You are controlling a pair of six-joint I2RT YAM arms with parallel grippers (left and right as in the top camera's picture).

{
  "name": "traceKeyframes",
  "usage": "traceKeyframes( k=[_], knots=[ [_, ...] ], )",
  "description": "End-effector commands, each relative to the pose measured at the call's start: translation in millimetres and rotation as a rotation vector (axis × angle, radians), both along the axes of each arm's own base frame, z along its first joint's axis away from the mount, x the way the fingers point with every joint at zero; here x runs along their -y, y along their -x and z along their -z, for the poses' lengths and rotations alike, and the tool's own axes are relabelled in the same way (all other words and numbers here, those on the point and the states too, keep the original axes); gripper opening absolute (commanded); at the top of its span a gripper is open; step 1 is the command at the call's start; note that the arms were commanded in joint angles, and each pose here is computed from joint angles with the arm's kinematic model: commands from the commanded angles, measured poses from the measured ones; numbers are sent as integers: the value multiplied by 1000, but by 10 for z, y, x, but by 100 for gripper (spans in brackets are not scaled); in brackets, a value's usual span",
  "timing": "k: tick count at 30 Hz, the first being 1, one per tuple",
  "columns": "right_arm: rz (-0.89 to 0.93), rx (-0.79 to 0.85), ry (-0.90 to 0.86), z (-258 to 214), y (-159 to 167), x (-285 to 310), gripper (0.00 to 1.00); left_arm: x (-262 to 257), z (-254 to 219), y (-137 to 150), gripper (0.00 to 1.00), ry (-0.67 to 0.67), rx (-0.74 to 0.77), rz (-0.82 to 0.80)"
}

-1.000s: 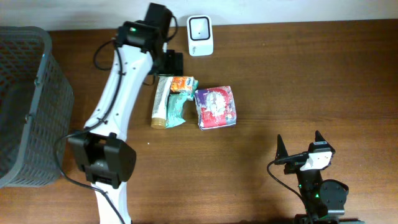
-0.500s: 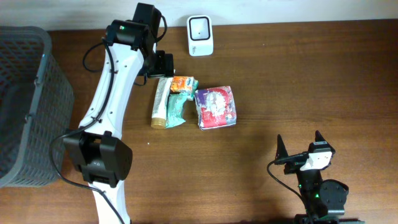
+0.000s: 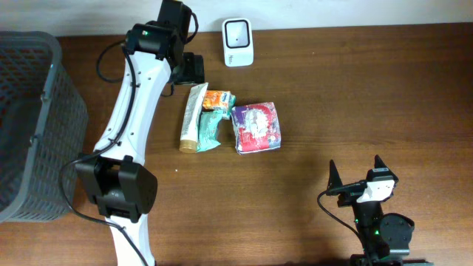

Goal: Scan the item barcode
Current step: 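Reach the right gripper to the purple-red pack and grasp it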

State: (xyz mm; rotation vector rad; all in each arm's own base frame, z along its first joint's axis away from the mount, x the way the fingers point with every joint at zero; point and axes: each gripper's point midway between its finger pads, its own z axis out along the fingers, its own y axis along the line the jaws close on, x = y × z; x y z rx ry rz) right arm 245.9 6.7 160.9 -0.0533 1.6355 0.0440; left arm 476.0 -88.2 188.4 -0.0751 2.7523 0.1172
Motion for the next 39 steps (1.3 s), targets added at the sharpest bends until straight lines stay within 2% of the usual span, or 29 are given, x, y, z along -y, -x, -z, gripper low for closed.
traceKeyframes(
  k=[1, 6, 7, 9, 10, 12, 15, 16, 18, 19, 22, 25, 27, 29, 31, 32, 34, 36, 38, 39],
  knots=[
    [3, -6, 8, 37, -1, 3, 99, -277, -97, -44, 99, -106, 42, -60],
    [6, 3, 8, 14, -3, 7, 99, -477, -91, -52, 99, -98, 38, -126],
    [-43, 62, 9, -129, -1, -76, 99, -476, -91, -53, 99, -98, 39, -126],
    [-322, 253, 39, -573, 155, -543, 99, -473, -91, -53, 99, -98, 39, -125],
    [-411, 282, 52, -628, 232, -684, 99, -473, -91, -53, 99, -98, 39, -125],
    [-509, 419, 103, -903, 405, -838, 99, -473, -91, -53, 99, -98, 39, -125],
    [-485, 715, 191, -1481, 718, -832, 99, -473, -91, -53, 99, -98, 39, -125],
    [-427, 788, 156, -1708, 804, -739, 99, -473, -91, -53, 99, -98, 39, -125],
    [-324, 833, 134, -2025, 858, -583, 99, -473, -91, -53, 99, -98, 39, -125],
    [-269, 803, 149, -2176, 802, -511, 99, -473, -91, -53, 99, -98, 39, -125],
    [-235, 656, 163, -2450, 474, -454, 99, -473, -91, -53, 99, -98, 39, -125],
    [-248, 310, 104, -2617, -188, -419, 99, -473, -91, -53, 99, -98, 39, -125],
    [-261, 59, 148, -2463, -584, -401, 98, -473, -91, -53, 99, -98, 39, -125],
    [-330, -270, 93, -2128, -862, -460, 98, -473, -91, -53, 99, -98, 39, -125],
    [-489, -566, -60, -1650, -927, -704, 98, -473, -91, -53, 99, -98, 39, -125],
    [-542, -725, -195, -1312, -959, -820, 98, -473, -91, -53, 99, -98, 39, -125],
    [-561, -868, -313, -879, -1179, -885, 99, -473, -91, -53, 99, -98, 39, -125],
    [-465, -1059, -487, -238, -1472, -871, 97, -473, -91, -53, 99, -98, 39, -125],
    [-462, -1185, -544, 295, -1565, -905, 85, -473, -91, -53, 99, -98, 39, -125],
    [-472, -1225, -574, 484, -1592, -933, 85, -473, -91, -53, 99, -98, 39, -125]
  ],
)
